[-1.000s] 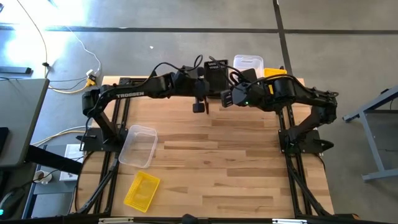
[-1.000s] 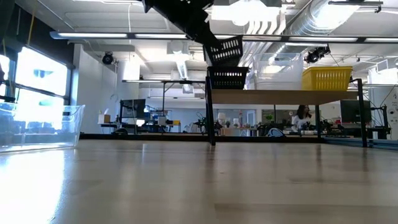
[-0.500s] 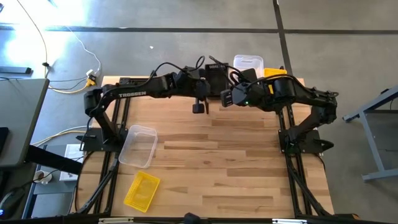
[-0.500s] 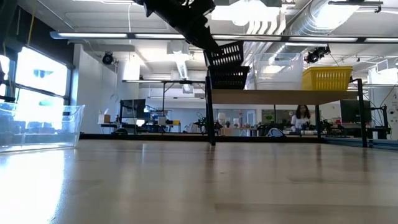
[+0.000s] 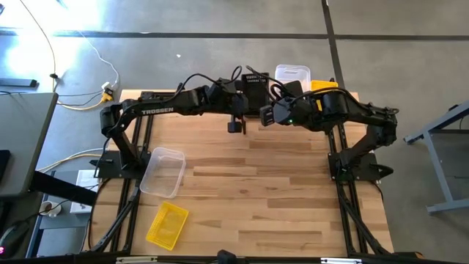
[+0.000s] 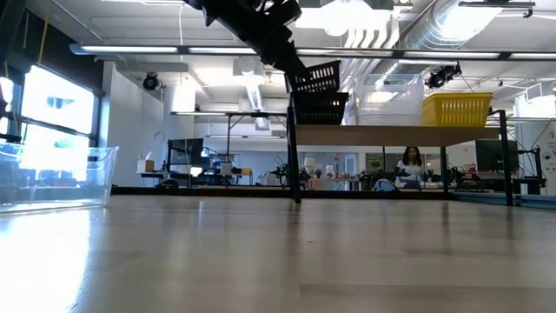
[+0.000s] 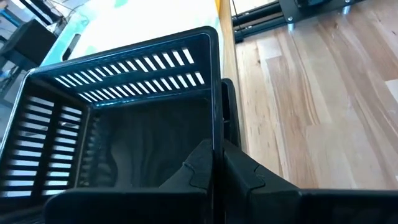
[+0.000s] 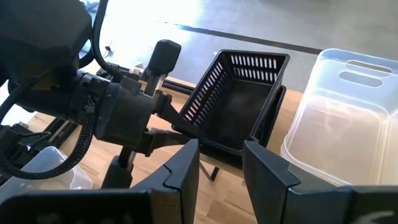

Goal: Stack baskets on shelf by color
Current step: Stack the black bin on top of the stacked black bins on the shelf, then stack the transparent bin on top of the stacked transparent bins on the shelf

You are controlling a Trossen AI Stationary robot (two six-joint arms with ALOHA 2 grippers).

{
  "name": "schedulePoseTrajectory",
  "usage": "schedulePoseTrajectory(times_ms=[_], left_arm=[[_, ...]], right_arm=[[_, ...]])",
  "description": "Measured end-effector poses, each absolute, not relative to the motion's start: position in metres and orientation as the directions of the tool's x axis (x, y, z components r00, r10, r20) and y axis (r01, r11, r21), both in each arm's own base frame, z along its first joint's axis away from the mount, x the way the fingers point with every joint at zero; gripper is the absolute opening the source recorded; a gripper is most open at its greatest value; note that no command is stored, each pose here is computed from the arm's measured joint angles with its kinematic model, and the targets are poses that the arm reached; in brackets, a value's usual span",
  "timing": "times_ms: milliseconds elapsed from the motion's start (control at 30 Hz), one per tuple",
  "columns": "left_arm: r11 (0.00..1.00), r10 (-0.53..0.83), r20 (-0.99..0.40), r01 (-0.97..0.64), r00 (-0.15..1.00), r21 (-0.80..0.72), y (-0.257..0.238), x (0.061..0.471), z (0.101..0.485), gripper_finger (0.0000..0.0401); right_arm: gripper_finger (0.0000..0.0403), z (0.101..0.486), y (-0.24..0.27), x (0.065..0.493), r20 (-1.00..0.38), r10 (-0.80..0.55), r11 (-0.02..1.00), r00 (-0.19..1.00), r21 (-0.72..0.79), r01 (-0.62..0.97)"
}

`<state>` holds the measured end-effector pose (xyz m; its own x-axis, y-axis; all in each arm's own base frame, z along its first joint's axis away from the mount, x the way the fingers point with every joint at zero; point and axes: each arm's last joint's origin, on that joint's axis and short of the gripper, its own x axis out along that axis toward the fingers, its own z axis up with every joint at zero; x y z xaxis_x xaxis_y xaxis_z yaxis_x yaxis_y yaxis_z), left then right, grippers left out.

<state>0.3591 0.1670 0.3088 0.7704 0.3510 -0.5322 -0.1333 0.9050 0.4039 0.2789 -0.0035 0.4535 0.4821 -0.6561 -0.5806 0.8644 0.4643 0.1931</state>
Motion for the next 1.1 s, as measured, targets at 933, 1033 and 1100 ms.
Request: schedulePoseTrajectory(times_ms=[933, 1033, 1100], left_arm=[[0.872, 0.42, -0.515, -0.176, 0.747, 0.456, 0.167, 0.359, 0.328, 0.0147], [0.867, 0.441, -0.545, -0.182, 0.713, 0.464, 0.167, 0.355, 0.347, 0.0149], [0.872, 0.437, -0.575, -0.17, 0.691, 0.459, 0.165, 0.351, 0.359, 0.0148]], right_arm=[[0.0108, 0.453, -0.003, 0.279, -0.582, -0.654, 0.466, 0.483, 0.193, 0.863], [0.0108, 0.453, -0.003, 0.279, -0.598, -0.631, 0.477, 0.494, 0.203, 0.855], [0.0108, 0.453, -0.002, 0.279, -0.613, -0.608, 0.488, 0.504, 0.212, 0.847]])
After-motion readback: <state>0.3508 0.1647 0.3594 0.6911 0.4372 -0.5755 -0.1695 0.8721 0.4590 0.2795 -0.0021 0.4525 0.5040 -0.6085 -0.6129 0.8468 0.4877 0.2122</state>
